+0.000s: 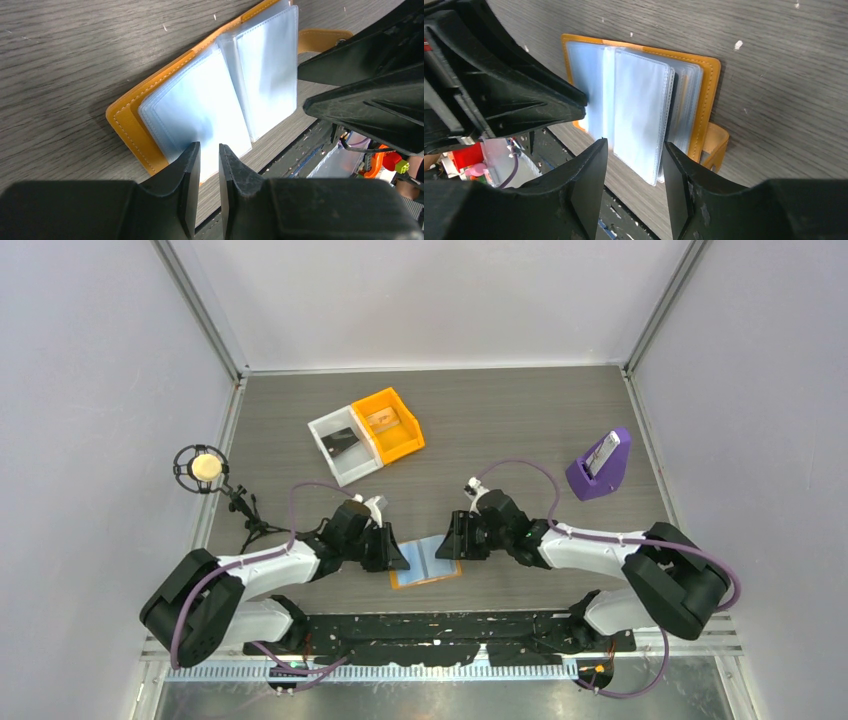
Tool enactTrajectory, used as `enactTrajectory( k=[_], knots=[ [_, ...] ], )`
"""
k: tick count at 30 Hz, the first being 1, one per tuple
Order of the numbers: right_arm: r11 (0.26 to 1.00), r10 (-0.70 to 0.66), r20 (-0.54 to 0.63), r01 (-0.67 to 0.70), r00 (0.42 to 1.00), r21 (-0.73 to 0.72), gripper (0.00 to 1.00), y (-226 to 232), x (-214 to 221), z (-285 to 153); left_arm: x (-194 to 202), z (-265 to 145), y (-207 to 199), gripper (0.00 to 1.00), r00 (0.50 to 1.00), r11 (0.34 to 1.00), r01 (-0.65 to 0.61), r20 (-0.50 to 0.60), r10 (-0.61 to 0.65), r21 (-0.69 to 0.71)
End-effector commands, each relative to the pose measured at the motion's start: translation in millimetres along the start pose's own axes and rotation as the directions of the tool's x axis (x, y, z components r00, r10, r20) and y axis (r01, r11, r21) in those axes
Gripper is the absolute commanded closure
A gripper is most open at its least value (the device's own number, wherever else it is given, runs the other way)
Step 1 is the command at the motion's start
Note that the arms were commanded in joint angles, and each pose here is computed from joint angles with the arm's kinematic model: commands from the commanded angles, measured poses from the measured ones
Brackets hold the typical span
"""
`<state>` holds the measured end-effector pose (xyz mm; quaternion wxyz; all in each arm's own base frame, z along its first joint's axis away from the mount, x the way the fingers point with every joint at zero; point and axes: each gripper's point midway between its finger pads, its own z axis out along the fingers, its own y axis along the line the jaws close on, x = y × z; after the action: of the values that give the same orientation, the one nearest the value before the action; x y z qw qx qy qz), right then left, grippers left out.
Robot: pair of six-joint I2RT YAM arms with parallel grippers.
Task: Take the credit cards out of the card holder
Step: Remove the credit card from the card holder.
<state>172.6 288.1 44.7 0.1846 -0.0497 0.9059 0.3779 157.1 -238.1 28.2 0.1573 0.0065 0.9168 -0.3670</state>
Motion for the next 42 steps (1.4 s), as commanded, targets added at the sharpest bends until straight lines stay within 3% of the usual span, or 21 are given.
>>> enactTrajectory(
  k=[1, 15, 42],
  knots=[
    [0.996, -0.038, 0.056, 0.042, 0.998, -0.080, 0.48, 33, -19, -16, 0, -2, 5, 0.77, 1.000, 1.000, -0.009, 0.016, 0.009, -0.020],
    [0.998, -0.027, 0.062, 0.030, 0.998, -0.051, 0.45, 25, -18, -10, -5, -18, 14, 0.76, 0.999, 0.991, -0.040, 0.029, 0.044, -0.124],
    [1.000, -0.010, 0.020, 0.010, 1.000, -0.024, 0.45, 10, -9, 3, 5, -2, -1, 0.75, 1.000, 1.000, -0.019, 0.014, 0.019, -0.003]
  ],
)
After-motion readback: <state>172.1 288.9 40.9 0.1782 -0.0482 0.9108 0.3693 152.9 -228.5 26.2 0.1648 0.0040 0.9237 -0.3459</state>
